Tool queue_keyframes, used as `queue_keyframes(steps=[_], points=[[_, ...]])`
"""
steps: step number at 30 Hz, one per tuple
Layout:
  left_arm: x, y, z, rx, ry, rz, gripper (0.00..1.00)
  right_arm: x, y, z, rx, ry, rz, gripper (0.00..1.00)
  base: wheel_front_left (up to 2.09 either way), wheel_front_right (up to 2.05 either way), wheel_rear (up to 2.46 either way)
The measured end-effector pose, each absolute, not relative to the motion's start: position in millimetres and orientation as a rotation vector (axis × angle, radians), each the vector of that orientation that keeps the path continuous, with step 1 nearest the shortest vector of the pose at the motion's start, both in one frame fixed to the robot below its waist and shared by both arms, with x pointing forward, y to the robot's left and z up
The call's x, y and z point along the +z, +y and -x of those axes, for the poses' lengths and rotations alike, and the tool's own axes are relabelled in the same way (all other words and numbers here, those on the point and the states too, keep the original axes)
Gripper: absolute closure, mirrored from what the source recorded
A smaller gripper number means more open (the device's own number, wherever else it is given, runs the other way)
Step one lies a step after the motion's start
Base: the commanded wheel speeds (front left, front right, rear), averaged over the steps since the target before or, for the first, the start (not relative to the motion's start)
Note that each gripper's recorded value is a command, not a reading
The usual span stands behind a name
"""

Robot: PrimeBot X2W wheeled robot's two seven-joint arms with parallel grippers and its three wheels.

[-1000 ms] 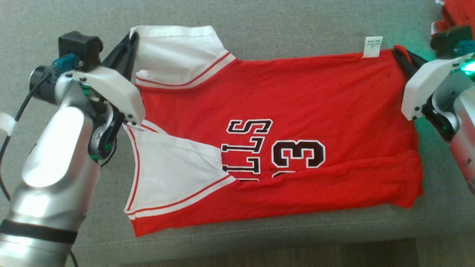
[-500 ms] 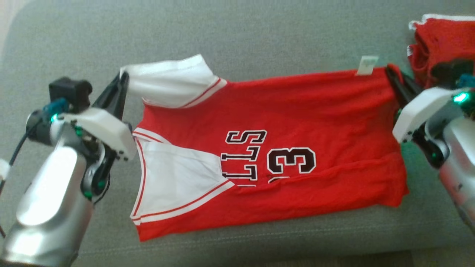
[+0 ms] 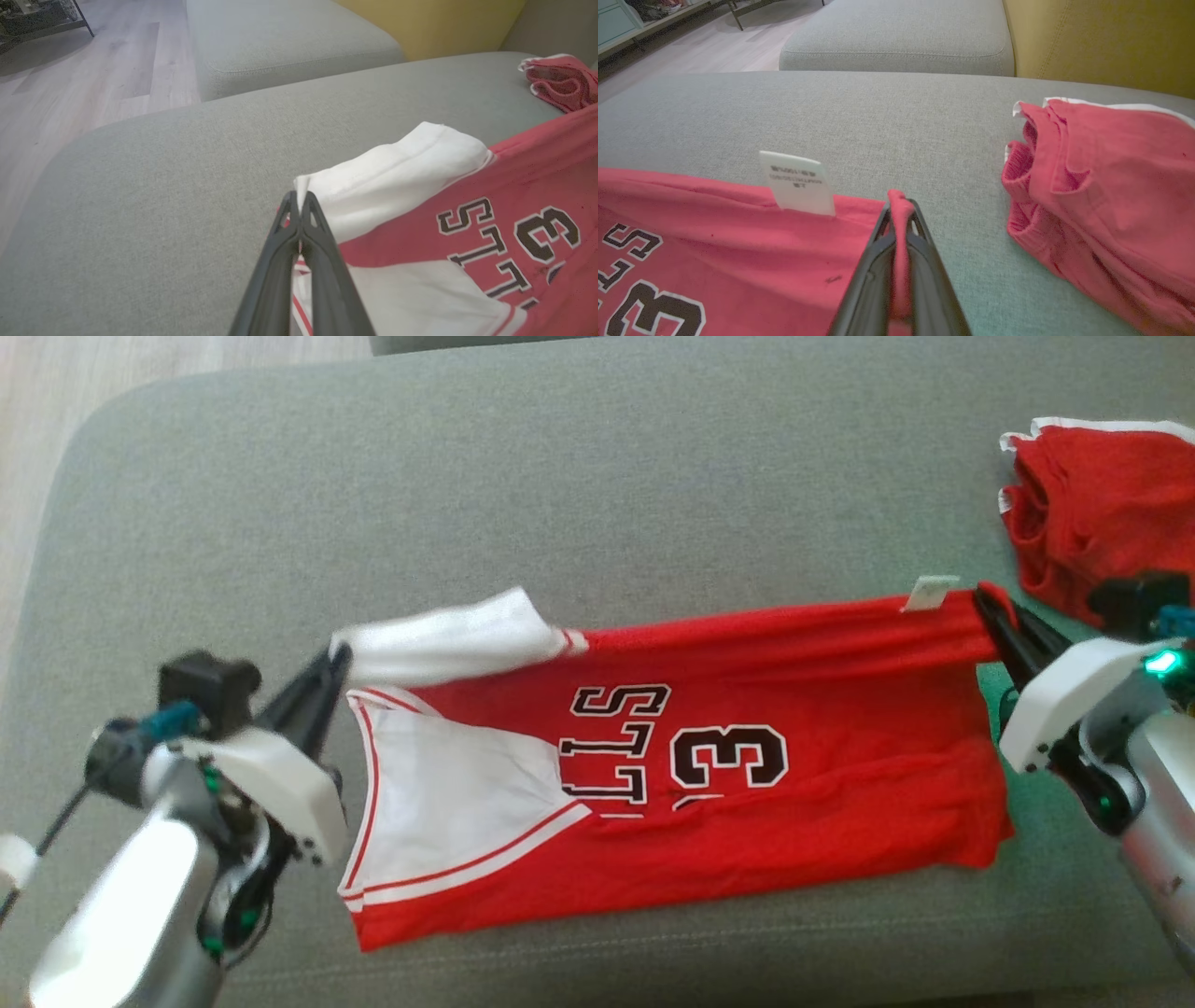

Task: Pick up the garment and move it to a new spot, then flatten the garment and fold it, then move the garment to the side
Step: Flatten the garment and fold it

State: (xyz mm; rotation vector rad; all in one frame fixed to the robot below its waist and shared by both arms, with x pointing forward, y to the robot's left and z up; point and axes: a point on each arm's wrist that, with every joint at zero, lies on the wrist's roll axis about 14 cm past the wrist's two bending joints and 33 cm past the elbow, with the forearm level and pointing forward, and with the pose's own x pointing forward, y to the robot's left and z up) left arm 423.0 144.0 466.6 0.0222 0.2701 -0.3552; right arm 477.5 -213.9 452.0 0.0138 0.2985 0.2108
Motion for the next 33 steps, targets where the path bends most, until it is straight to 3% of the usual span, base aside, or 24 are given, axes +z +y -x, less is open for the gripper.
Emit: queue_keyframes(steps=[16, 30, 31, 32, 33], points=[[435.2, 149.8, -358.9, -0.421, 0.443, -0.082, 1.0, 428.5, -209.7, -434.2, 0.253, 0.422, 0.002, 1.0, 0.0, 0.0, 0.0], [416.7, 143.7, -332.4, -0.493, 0.55, -0.123, 1.0, 416.4, -219.6, -404.9, 0.231, 0.557, -0.013, 1.0, 0.0, 0.0, 0.0], [415.2, 142.0, -330.4, -0.5, 0.558, -0.124, 1.0, 414.9, -220.8, -402.0, 0.228, 0.568, -0.016, 0.91, 0.0, 0.0, 0.0], [413.4, 141.0, -327.8, -0.504, 0.567, -0.125, 1.0, 413.7, -221.2, -399.3, 0.226, 0.579, -0.019, 0.31, 0.0, 0.0, 0.0], [411.6, 140.4, -325.0, -0.507, 0.575, -0.124, 1.0, 412.5, -222.0, -396.4, 0.223, 0.589, -0.023, 0.0, 0.0, 0.0, 0.0]])
